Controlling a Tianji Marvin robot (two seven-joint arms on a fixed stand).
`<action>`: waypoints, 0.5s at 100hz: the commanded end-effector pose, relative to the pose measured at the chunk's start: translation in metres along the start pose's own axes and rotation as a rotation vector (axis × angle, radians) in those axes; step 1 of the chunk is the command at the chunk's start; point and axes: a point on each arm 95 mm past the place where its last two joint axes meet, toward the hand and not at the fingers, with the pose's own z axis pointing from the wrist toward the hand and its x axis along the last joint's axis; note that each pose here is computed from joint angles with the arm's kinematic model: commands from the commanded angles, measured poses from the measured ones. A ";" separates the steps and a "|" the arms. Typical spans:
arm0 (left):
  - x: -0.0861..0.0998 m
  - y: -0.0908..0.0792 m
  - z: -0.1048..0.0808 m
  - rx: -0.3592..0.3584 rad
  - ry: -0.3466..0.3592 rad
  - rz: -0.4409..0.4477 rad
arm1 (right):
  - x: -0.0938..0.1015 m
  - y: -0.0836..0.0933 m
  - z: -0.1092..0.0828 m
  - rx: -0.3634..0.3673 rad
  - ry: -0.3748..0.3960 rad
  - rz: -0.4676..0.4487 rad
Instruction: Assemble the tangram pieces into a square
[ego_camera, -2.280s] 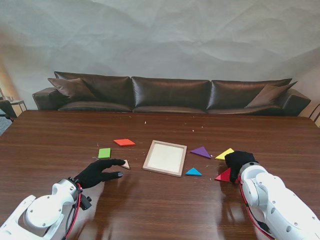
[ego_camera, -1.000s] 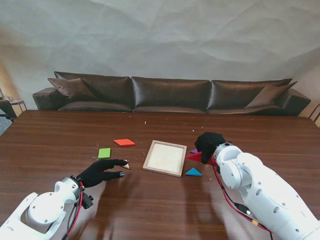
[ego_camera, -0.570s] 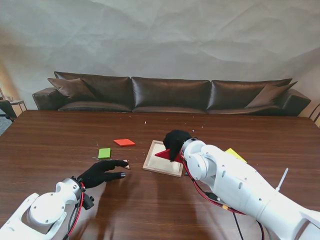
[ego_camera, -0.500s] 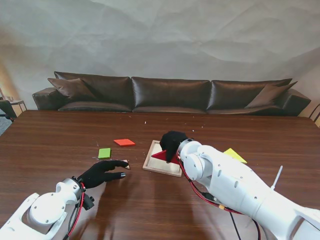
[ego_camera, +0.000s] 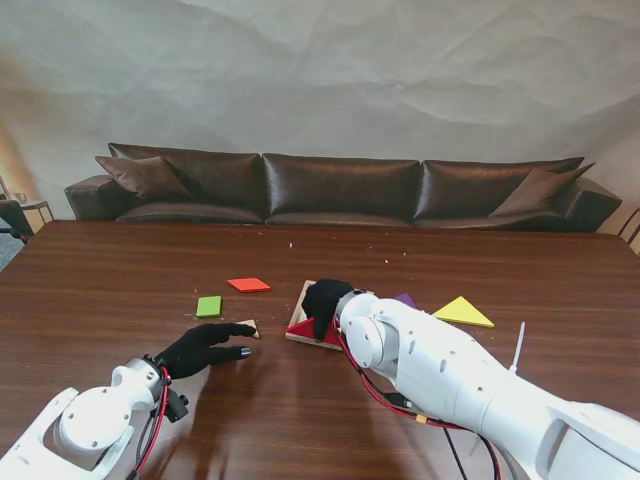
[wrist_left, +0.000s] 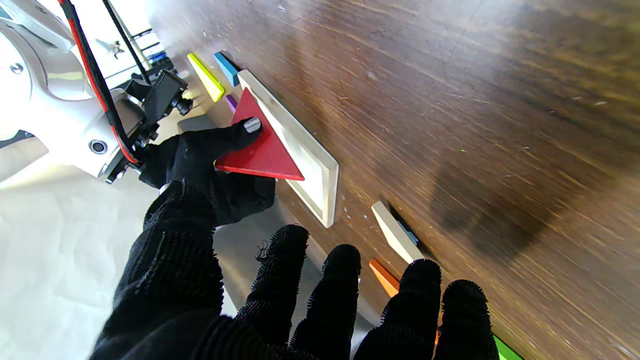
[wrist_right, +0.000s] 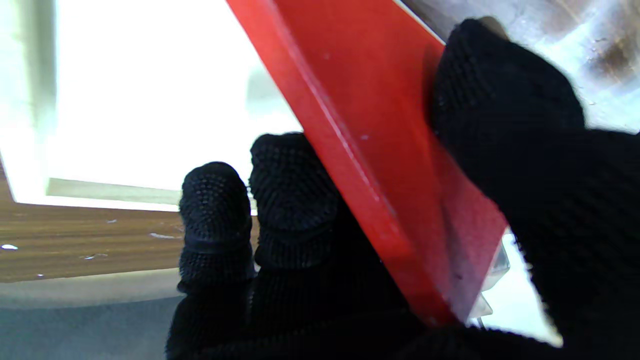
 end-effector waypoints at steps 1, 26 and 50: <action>0.000 0.004 -0.001 -0.022 -0.004 -0.006 | -0.001 -0.003 0.001 0.020 -0.004 -0.004; -0.001 0.005 0.000 -0.029 -0.006 -0.009 | -0.006 -0.004 0.004 0.036 -0.021 -0.017; -0.002 0.006 0.000 -0.030 -0.009 -0.012 | -0.009 -0.010 0.009 0.041 -0.011 -0.031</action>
